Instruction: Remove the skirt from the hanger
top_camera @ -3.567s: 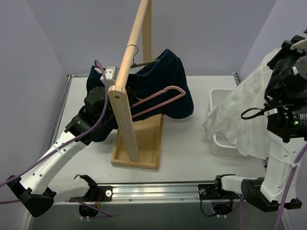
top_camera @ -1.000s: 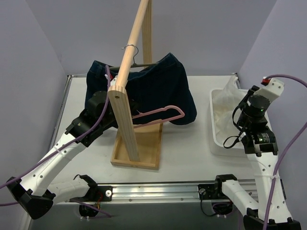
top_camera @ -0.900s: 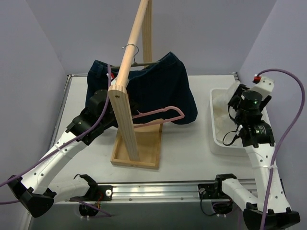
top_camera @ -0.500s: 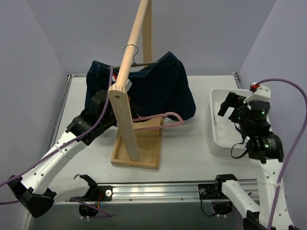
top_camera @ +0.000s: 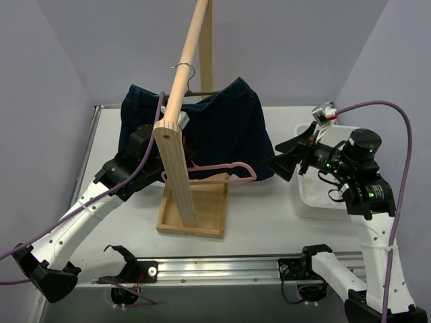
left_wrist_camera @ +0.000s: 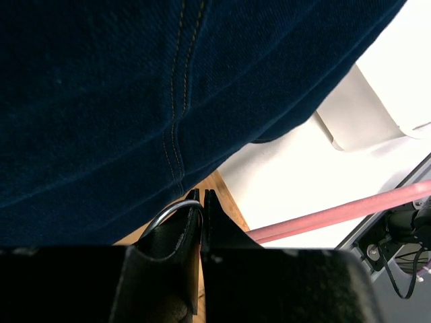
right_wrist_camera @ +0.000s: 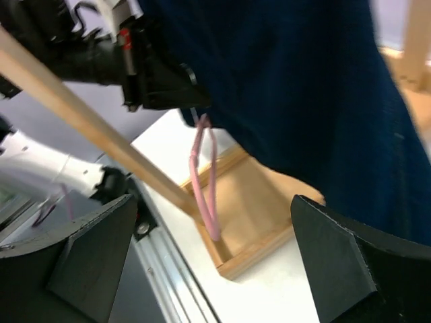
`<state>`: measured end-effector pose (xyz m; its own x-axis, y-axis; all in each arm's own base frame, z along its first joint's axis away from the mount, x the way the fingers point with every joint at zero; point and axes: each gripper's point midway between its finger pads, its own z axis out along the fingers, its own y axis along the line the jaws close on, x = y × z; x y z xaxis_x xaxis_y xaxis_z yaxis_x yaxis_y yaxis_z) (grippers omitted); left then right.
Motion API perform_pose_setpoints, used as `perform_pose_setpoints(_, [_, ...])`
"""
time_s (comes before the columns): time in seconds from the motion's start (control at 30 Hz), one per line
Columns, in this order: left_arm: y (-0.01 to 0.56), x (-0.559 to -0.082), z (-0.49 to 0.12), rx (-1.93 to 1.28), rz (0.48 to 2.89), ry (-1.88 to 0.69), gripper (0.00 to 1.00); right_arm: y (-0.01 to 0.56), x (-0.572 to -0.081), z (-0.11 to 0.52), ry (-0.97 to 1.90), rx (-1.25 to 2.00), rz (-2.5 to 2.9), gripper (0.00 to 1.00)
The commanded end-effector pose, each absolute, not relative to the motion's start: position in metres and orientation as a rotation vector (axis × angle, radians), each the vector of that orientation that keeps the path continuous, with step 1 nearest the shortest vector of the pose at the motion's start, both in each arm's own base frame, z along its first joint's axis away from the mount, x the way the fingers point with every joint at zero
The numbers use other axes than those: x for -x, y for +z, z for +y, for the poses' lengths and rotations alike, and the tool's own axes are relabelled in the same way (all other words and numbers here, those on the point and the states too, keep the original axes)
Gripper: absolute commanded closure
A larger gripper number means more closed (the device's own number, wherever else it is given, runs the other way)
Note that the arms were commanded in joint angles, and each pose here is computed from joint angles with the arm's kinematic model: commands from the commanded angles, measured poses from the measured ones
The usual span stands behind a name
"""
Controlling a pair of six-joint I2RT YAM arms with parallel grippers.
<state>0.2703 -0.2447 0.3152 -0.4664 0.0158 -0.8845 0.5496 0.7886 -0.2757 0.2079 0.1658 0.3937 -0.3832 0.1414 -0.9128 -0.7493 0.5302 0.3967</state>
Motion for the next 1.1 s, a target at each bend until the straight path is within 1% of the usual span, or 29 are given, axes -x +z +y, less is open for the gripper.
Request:
perform_pose_setpoints(0.0, [0.338,-0.271,-0.249,-0.475,1.913,-0.679,0.98,0.403,-0.181,0.199,1.218,0.721,1.637,0.07])
perform_pose_setpoints(0.07, [0.338,-0.271,-0.251,-0.478,1.918,-0.682,0.98,0.39,-0.183,0.215,1.241,0.749,1.69,0.09])
perform_pose_setpoints(0.13, [0.337,-0.272,-0.253,-0.479,1.922,-0.688,0.98,0.377,-0.179,0.233,1.202,0.771,1.768,0.12])
perform_pose_setpoints(0.23, [0.339,-0.269,-0.252,-0.477,1.919,-0.699,0.98,0.357,-0.187,0.249,1.097,0.775,1.846,0.13])
perform_pose_setpoints(0.37, [0.341,-0.265,-0.249,-0.474,1.915,-0.699,0.98,0.348,-0.19,0.253,1.072,0.759,1.862,0.19])
perform_pose_setpoints(0.43, [0.343,-0.263,-0.247,-0.474,1.912,-0.702,0.98,0.345,-0.193,0.253,1.059,0.752,1.863,0.23])
perform_pose_setpoints(0.47, [0.343,-0.262,-0.248,-0.477,1.912,-0.707,0.98,0.34,-0.194,0.254,1.058,0.753,1.876,0.29])
perform_pose_setpoints(0.5, [0.344,-0.261,-0.247,-0.482,1.909,-0.708,0.98,0.338,-0.195,0.254,1.054,0.751,1.881,0.5])
perform_pose_setpoints(0.53, [0.345,-0.26,-0.247,-0.485,1.91,-0.708,0.98,0.333,-0.198,0.255,1.045,0.744,1.899,0.65])
perform_pose_setpoints(0.6, [0.347,-0.258,-0.248,-0.502,1.899,-0.721,0.98,0.328,-0.201,0.255,1.035,0.738,1.916,1.0])
perform_pose_setpoints(0.8, [0.357,-0.244,-0.252,-0.578,1.849,-0.781,0.98,0.317,-0.191,0.258,1.077,0.798,1.883,1.0])
perform_pose_setpoints(0.9, [0.359,-0.237,-0.252,-0.606,1.823,-0.803,0.98,0.321,-0.185,0.255,1.084,0.799,1.855,1.0])
perform_pose_setpoints(0.93, [0.36,-0.235,-0.253,-0.616,1.815,-0.809,0.96,0.325,-0.182,0.253,1.082,0.799,1.833,1.0])
perform_pose_setpoints(0.97, [0.358,-0.235,-0.252,-0.617,1.82,-0.808,0.86,0.326,-0.183,0.251,1.073,0.791,1.826,1.0])
perform_pose_setpoints(1.0, [0.359,-0.233,-0.251,-0.607,1.816,-0.812,0.54,0.329,-0.183,0.25,1.072,0.777,1.815,1.0])
perform_pose_setpoints(1.03, [0.358,-0.236,-0.248,-0.587,1.824,-0.795,0.37,0.332,-0.182,0.248,1.067,0.767,1.802,1.0])
perform_pose_setpoints(1.07, [0.358,-0.236,-0.246,-0.578,1.823,-0.79,0.24,0.332,-0.181,0.247,1.067,0.763,1.794,1.0])
